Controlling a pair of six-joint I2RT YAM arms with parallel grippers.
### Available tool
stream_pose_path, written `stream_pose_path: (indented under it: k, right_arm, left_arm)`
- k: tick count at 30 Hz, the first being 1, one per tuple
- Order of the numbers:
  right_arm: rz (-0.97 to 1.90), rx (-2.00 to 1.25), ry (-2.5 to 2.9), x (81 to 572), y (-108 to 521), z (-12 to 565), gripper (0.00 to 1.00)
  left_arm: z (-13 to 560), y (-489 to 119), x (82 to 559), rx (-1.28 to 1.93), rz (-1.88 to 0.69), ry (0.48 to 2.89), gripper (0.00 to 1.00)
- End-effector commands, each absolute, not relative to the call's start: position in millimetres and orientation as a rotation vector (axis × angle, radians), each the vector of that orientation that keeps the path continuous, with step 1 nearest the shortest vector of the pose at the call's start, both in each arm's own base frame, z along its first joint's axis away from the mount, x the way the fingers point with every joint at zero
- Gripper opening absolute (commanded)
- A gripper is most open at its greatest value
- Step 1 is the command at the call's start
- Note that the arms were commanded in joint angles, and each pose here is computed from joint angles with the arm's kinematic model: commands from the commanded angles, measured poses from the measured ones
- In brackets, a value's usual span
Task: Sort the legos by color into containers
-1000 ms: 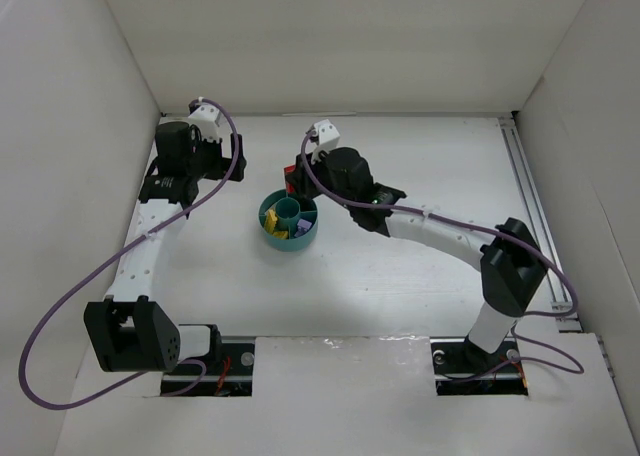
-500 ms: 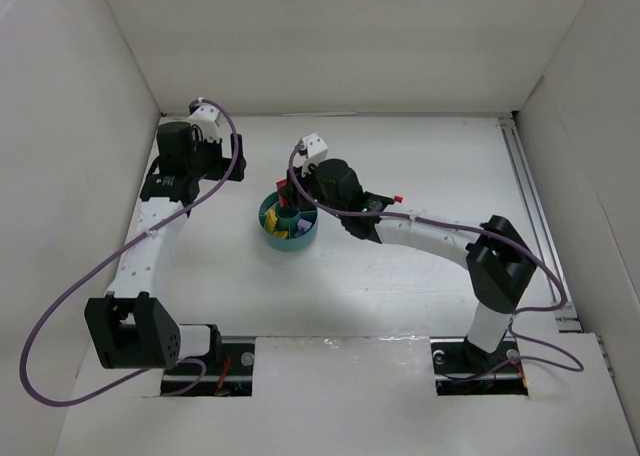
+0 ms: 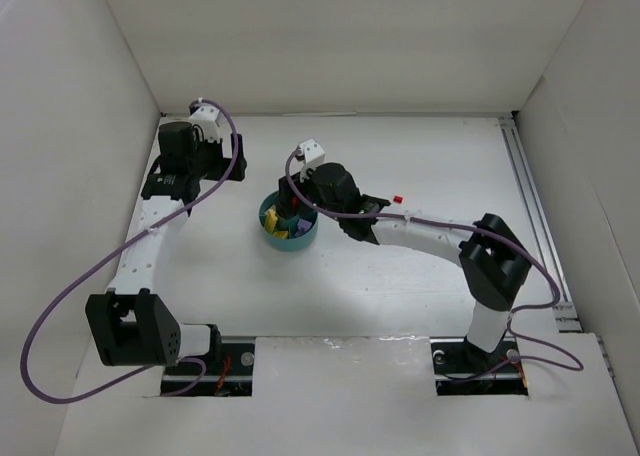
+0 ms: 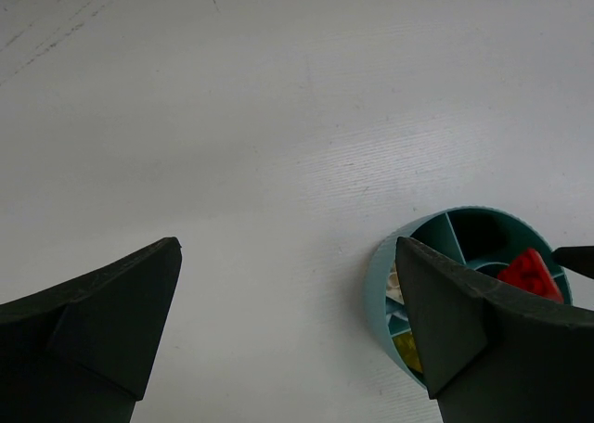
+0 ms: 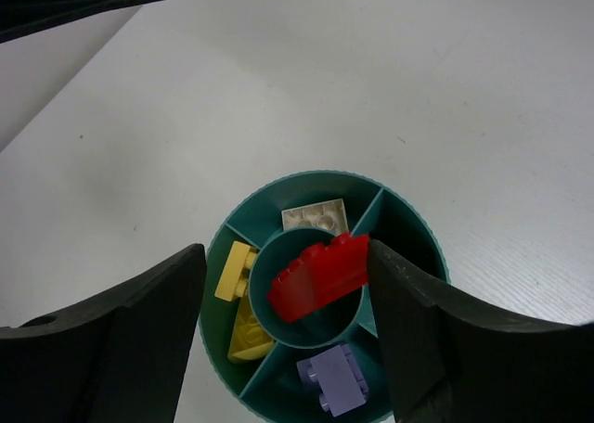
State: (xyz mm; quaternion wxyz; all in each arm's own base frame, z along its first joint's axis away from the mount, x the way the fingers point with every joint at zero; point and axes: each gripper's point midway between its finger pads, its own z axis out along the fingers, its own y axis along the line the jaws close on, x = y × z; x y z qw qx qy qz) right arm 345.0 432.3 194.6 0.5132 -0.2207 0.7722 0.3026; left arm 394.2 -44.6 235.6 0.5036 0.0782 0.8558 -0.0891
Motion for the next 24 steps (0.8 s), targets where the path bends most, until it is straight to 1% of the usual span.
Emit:
stream_pose_path:
  k: [1,2,5,6,7,9,10,11,12,13,14,15,16,17,18,19,20,21,24]
  right_arm:
    - [0.762,-0.500,1.768,345.1,435.6,224.8,0.76]
    - [0.759,-0.489,1.759,345.6,433.6,230.6,0.80]
    - [0.771,-0.406,1.726,347.1,419.6,258.4,0.80]
    - [0.795,-0.341,1.688,348.1,409.5,281.4,0.80]
    - [0.803,-0.307,1.661,347.9,404.8,295.8,0.75]
    - [0.752,-0.162,1.620,364.6,376.0,317.8,0.66]
    - [0.754,-0.117,1.592,365.1,361.1,333.9,0.58]
    - [0.772,-0.109,1.580,368.9,337.9,345.3,0.59]
    - [0.780,-0.137,1.605,375.8,330.0,339.0,0.65]
    - [0.811,-0.164,1.593,371.2,313.6,352.5,0.70]
    - [0.796,-0.182,1.658,373.2,300.5,341.6,0.72]
    - [0.735,-0.135,1.704,388.4,275.5,334.4,0.72]
    - [0.717,-0.124,1.732,393.1,263.0,340.2,0.72]
    - [0.651,-0.140,1.874,394.9,244.7,307.5,0.72]
    - [0.634,-0.123,1.937,399.5,230.1,294.1,0.72]
    - [0.575,-0.097,2.061,406.0,201.3,268.3,0.66]
    - [0.567,-0.074,2.061,415.4,193.0,268.7,0.66]
    - [0.519,-0.059,2.153,410.3,180.9,246.1,0.61]
    - [0.412,0.010,2.213,414.7,158.9,219.2,0.56]
  left_arm:
    - [259.2,-42.4,402.6,0.161,-0.211,1.997,0.99]
    - [255.1,-42.9,401.5,0.148,-0.220,2.008,0.99]
    - [266.5,-43.2,401.2,0.143,-0.220,1.952,0.99]
    - [280.2,-43.3,401.1,0.146,-0.216,1.905,0.99]
    - [280.1,-43.2,399.7,0.147,-0.215,1.899,0.99]
    - [283.5,-42.7,398.2,0.159,-0.206,1.888,0.99]
    - [283.5,-42.2,398.3,0.171,-0.198,1.887,0.99]
    - [283.5,-42.2,398.3,0.171,-0.198,1.887,0.99]
    - [283.4,-40.6,398.6,0.165,-0.189,1.887,0.99]
    - [279.3,-40.2,400.5,0.175,-0.182,1.897,0.99]
    - [281.5,-39.6,403.2,0.190,-0.171,1.892,0.99]
    - [278.0,-39.2,404.8,0.198,-0.166,1.900,0.99]
    - [269.3,-41.1,408.1,0.218,-0.173,1.919,0.99]
    - [267.7,-40.6,412.1,0.234,-0.162,1.914,0.99]
    - [265.8,-43.5,414.4,0.279,-0.165,1.908,0.99]
    - [257.3,-43.6,417.6,0.279,-0.168,1.929,0.99]
    - [253.0,-43.6,419.1,0.279,-0.170,1.940,0.99]
    - [258.6,-39.4,421.0,0.281,-0.155,1.927,0.99]
    - [258.6,-39.5,428.5,0.280,-0.155,1.919,0.99]
